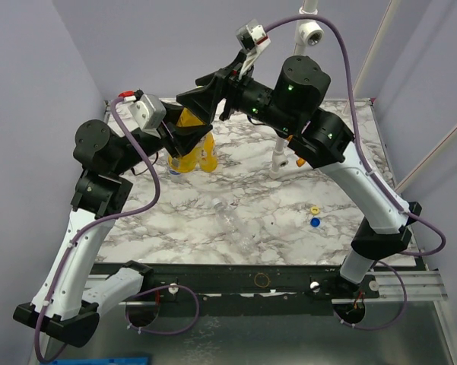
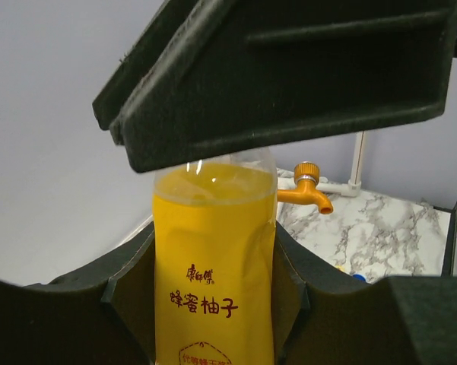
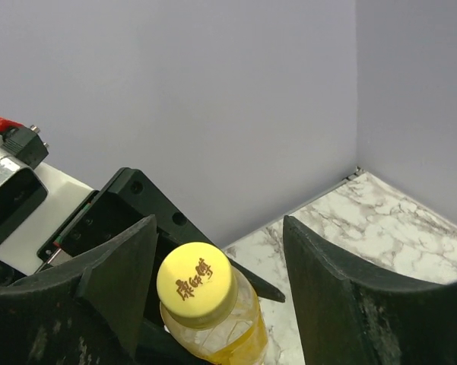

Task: Unscrew the bottle caps
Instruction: Unscrew the bottle cap from the plastic bottle.

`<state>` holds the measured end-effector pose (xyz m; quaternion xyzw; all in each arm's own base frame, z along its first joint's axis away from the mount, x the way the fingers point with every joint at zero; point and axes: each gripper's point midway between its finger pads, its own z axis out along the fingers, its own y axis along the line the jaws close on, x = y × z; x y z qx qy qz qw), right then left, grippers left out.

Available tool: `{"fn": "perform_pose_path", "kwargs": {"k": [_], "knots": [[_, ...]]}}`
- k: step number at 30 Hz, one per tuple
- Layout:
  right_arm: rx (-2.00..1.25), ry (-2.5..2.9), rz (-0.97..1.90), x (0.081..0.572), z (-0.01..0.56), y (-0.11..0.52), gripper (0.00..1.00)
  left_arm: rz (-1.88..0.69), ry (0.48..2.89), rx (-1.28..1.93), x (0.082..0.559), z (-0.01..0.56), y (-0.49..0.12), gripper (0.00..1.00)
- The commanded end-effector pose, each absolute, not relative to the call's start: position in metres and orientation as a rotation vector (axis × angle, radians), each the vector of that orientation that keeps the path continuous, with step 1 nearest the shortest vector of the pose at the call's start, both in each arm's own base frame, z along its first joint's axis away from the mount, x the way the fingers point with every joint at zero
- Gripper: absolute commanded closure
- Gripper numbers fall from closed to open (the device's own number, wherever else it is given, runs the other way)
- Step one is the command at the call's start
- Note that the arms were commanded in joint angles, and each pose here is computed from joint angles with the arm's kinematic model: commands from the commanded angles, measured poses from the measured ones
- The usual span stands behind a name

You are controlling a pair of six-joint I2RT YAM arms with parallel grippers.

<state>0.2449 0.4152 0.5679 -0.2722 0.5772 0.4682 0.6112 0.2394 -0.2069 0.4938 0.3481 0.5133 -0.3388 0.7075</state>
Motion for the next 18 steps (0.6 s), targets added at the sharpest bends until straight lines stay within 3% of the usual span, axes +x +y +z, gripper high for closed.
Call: {"fn": "perform_pose_path", "kwargs": {"k": [1, 3, 5, 9, 13, 18], "knots": [[-0.604, 1.312, 1.090, 0.246, 0.573, 0.416, 0.36, -0.730, 1.148, 0.733, 0.244, 0.500, -0.202, 1.00], [-0.597, 1.298, 1.094, 0.245, 0.577, 0.414, 0.46, -0.733, 1.147, 0.733, 0.243, 0.500, -0.202, 1.00], [-0.594, 1.282, 1.100, 0.244, 0.579, 0.413, 0.49, -0.738, 1.148, 0.737, 0.241, 0.499, -0.202, 1.00], [-0.591, 1.255, 1.102, 0.241, 0.587, 0.410, 0.36, -0.751, 1.157, 0.738, 0.239, 0.496, -0.203, 1.00], [-0.595, 1.243, 1.110, 0.240, 0.590, 0.410, 0.36, -0.752, 1.157, 0.736, 0.238, 0.496, -0.203, 1.00], [-0.602, 1.244, 1.120, 0.238, 0.589, 0.411, 0.50, -0.762, 1.158, 0.736, 0.236, 0.496, -0.203, 1.00]]}}
